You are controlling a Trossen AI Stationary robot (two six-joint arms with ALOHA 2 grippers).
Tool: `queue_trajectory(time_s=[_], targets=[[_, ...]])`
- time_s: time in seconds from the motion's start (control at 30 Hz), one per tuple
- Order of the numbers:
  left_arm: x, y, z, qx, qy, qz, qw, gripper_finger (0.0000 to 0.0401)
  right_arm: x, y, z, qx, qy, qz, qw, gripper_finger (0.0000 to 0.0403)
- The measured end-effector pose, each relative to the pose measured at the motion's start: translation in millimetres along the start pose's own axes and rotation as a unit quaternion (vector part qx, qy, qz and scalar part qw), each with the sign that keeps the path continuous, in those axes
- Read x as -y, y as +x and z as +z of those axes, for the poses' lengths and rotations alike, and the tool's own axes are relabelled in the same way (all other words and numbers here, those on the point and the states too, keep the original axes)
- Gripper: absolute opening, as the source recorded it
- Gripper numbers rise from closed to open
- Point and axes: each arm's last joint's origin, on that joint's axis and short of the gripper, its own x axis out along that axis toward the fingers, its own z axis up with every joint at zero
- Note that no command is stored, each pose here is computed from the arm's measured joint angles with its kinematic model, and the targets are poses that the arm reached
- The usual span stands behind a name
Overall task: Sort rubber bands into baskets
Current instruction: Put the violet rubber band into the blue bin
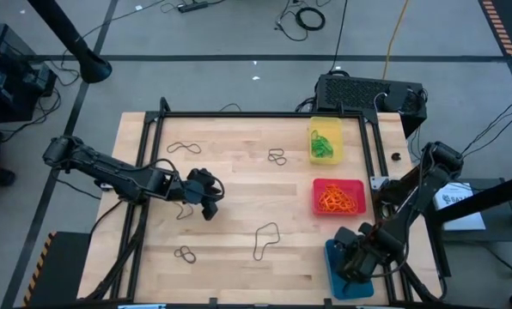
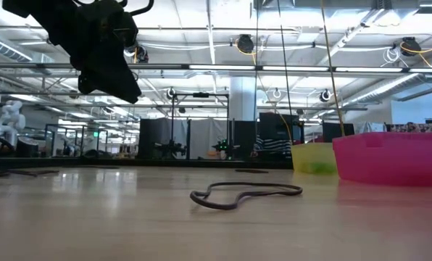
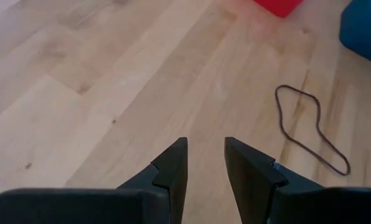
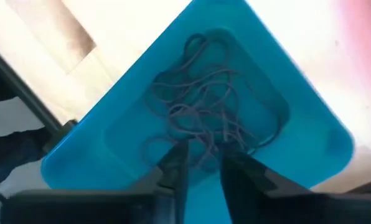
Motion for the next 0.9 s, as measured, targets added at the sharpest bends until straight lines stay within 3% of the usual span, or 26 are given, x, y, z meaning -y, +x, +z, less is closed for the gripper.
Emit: queue_trajectory(time_s=[0.27,0.53,0.7,0.9], targets=[[0,0,0,-0.001,0.000,-0.001,1.000,0.0113,-1,-6,15,-0.032,-0.021,0.003,0.999,0.0131],[-2,-5,2,-0.027,-0.041,-0.035,0.998,0.0113,-17,-34,50,-0.006,-0.074,0.062,0.995,0.0136],[-14,-25,15,-0.010,-0.076,-0.070,0.995,0.0113,-16,-46,92,0.082,-0.052,0.076,0.992,0.0129],[-21,-68,30,0.073,-0.124,-0.148,0.978,0.0113,-7,-50,166,0.180,-0.089,0.115,0.973,0.0125]])
